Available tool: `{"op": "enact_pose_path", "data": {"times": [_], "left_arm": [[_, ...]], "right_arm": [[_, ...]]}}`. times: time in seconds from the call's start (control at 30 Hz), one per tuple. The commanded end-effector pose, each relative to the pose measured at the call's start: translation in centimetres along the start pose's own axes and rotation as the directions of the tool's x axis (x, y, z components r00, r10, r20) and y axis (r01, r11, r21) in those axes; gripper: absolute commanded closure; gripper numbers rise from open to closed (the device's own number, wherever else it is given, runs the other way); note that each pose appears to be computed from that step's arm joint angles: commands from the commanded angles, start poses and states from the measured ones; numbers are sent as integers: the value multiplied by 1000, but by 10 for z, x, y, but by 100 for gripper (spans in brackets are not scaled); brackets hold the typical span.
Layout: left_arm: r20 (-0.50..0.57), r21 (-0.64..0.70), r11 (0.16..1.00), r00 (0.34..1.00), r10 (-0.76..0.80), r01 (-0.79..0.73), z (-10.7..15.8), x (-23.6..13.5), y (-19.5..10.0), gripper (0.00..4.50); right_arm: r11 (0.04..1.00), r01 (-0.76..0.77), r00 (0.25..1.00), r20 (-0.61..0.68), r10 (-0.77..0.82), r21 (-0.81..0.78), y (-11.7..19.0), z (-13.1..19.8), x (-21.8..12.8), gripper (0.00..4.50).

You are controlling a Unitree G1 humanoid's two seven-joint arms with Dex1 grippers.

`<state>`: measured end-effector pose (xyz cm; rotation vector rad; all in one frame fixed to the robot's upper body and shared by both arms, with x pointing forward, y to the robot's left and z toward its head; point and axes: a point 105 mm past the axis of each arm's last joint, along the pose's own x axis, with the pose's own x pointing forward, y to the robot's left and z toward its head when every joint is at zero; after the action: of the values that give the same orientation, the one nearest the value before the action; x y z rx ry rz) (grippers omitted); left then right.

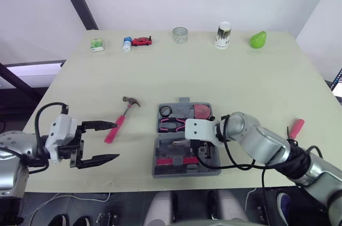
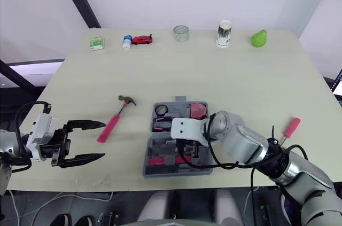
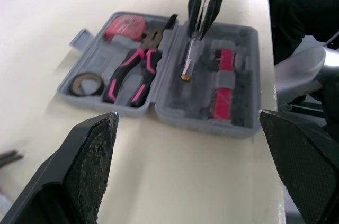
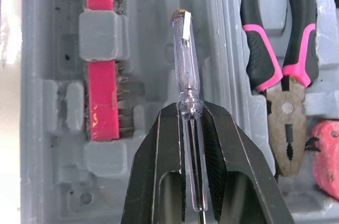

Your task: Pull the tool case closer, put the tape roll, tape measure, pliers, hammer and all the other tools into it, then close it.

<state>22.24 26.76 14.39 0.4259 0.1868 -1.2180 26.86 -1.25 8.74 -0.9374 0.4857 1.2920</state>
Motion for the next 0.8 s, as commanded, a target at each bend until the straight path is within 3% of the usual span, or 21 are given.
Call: {"op": "enact_pose_path", "data": {"times": [0.03, 0.8], "left_arm": [[-9, 44, 997, 998, -55, 56, 6, -4, -3, 0], [-1, 67, 995, 997, -80, 80, 8, 5, 1, 0]], "right_arm": [[1000, 15, 1000, 10, -15, -21, -2, 8, 1, 450], [997, 17, 997, 81, -11, -75, -4, 37, 32, 450]]}}
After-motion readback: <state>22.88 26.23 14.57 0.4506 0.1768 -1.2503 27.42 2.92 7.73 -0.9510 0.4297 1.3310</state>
